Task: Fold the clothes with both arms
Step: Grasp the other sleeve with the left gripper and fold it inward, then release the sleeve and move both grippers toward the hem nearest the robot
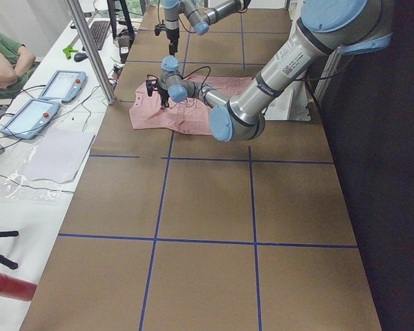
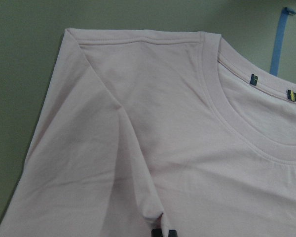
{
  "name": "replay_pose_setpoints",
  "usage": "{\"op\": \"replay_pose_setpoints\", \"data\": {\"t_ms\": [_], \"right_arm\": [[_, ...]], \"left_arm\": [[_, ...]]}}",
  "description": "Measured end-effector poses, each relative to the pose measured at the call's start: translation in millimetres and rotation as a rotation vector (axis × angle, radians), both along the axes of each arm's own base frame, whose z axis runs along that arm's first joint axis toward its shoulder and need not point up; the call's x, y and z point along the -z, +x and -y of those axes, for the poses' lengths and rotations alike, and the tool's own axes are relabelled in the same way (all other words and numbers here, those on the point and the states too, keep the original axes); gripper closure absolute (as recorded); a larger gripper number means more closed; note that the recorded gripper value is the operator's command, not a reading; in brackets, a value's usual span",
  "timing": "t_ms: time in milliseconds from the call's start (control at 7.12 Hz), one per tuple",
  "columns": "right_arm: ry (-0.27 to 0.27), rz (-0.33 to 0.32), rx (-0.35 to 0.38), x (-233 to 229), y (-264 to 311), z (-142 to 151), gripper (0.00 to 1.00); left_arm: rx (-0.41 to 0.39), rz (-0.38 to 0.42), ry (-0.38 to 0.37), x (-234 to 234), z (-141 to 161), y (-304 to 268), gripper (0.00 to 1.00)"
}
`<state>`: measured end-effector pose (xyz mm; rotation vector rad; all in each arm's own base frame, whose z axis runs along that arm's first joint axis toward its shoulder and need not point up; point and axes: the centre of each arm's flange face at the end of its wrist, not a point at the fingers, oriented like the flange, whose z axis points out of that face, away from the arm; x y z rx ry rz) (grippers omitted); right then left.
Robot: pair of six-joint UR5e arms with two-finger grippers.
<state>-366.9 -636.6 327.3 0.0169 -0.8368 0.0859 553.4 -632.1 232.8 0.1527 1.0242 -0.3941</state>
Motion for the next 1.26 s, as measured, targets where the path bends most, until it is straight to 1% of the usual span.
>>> {"op": "replay_pose_setpoints", "data": {"t_ms": [281, 421, 561, 702, 842, 982, 1123, 1263], "right_arm": [[-0.005, 0.018, 0.001, 7, 0, -4, 0.00], [-0.017, 0.038, -0.004, 13, -1, -15, 0.00], [-0.025, 0.050, -0.021, 16, -3, -40, 0.00], [-0.023, 0.051, -0.040, 16, -9, -80, 0.00], [-0.023, 0.052, -0.054, 15, -15, -126, 0.00], [-0.031, 0.055, -0.064, 13, -18, -172, 0.00], [-0.045, 0.057, -0.078, 12, -20, -225, 0.00], [-0.063, 0.050, -0.106, 13, -30, -278, 0.00]], "left_arm": [[-0.017, -0.043, 0.032, 20, -13, -10, 0.00], [-0.041, -0.056, 0.030, 17, -28, -24, 0.00], [-0.062, -0.053, 0.016, 13, -52, -47, 0.00], [-0.090, -0.024, 0.011, 11, -86, -71, 0.00], [-0.132, 0.021, 0.029, 4, -131, -89, 0.00], [-0.160, 0.065, 0.056, -11, -169, -102, 0.00], [-0.175, 0.093, 0.082, -26, -197, -117, 0.00], [-0.182, 0.103, 0.095, -34, -212, -130, 0.00]]}}
